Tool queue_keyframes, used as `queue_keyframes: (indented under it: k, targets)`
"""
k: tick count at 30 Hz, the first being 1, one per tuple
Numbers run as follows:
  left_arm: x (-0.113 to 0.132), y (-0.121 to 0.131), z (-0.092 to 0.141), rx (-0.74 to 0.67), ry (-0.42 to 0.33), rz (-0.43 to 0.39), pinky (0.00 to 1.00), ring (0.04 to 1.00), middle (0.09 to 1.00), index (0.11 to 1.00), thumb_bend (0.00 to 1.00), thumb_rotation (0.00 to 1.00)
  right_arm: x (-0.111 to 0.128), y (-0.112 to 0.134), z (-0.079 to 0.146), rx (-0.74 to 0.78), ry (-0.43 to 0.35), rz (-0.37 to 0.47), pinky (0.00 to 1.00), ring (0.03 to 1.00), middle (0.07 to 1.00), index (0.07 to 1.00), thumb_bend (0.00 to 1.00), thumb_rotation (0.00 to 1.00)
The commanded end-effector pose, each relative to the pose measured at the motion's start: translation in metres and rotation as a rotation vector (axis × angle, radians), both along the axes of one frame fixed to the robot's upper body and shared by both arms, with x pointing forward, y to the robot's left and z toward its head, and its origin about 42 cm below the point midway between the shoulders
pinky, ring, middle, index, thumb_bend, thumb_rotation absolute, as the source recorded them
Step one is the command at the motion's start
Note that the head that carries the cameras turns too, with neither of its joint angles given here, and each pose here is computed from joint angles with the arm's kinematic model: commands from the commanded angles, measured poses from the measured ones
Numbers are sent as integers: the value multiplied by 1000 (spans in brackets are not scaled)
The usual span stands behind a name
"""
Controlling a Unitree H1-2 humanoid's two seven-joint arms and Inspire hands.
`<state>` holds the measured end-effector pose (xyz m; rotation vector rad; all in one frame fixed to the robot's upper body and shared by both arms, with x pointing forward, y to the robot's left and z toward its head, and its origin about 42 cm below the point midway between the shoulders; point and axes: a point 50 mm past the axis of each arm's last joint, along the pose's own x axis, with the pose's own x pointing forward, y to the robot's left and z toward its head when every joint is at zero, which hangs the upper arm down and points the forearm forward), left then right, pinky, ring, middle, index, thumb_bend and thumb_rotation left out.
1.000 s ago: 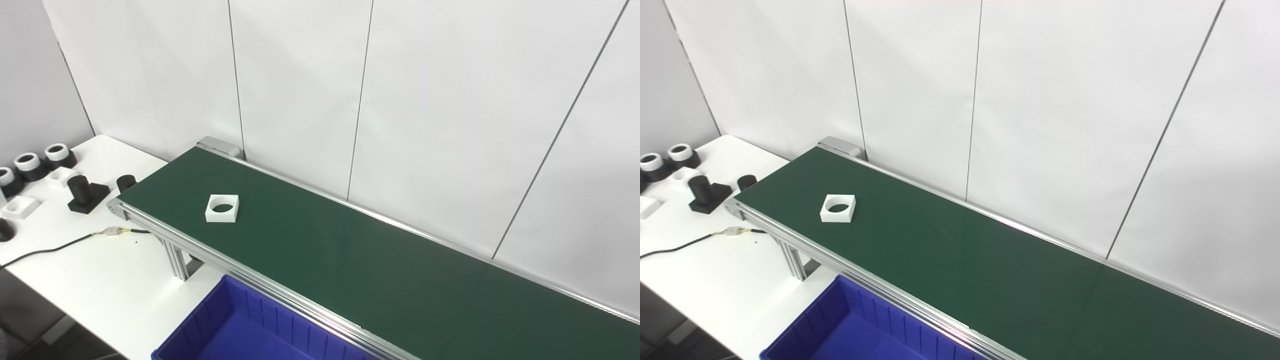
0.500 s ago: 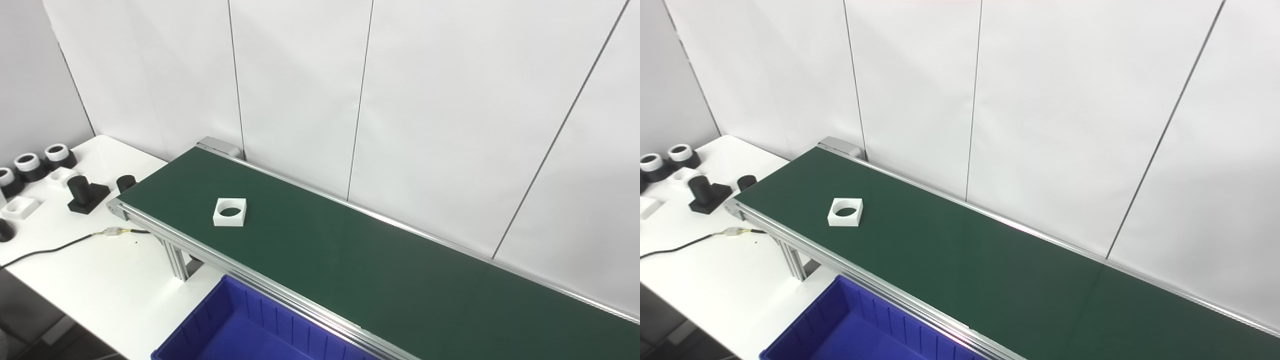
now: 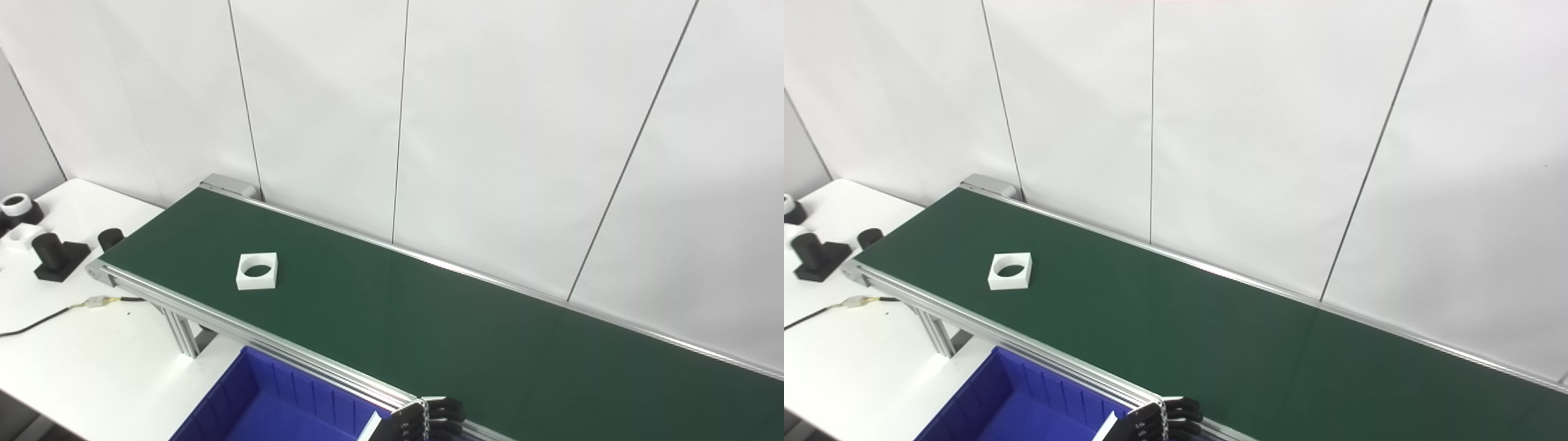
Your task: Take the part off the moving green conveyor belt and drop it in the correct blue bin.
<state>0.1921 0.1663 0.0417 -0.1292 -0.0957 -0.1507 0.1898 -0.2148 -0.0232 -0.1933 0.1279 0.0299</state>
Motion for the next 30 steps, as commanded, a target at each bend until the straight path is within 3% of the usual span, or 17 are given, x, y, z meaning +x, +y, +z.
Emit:
queue_keyframes:
  k: [1,4,8,13,22,24,27,30]
  targets:
    - [5,1,15,-21,-90,-20,655,690,720,723,856,0,9,3,9,24,-70,5,580,692,760,792,558,0]
    - [7,1,23,1,-125,-39,654,695,715,694,842,0,9,1,9,7,-75,5,557,677,751,783,572,0]
    - [11,2,38,-21,-179,-42,652,671,677,667,897,0,11,-1,12,9,-85,0,556,672,750,772,581,0]
    - [23,9,59,-1,-259,-96,625,651,677,685,824,4,16,-1,17,14,-108,-12,570,680,749,770,609,19]
    - [32,14,100,-31,-355,-89,621,625,668,679,796,151,22,3,16,5,-110,-1,575,686,744,774,644,22]
    - [34,14,110,-47,-360,-76,620,625,671,688,754,173,23,5,17,-3,-117,2,571,681,742,774,643,5]
    - [38,15,120,-73,-340,-71,635,657,715,724,606,134,24,7,20,-5,-130,10,584,688,749,778,635,0]
    - [43,17,130,-56,-318,-68,678,693,738,743,546,156,25,7,22,2,-135,13,609,703,757,779,638,0]
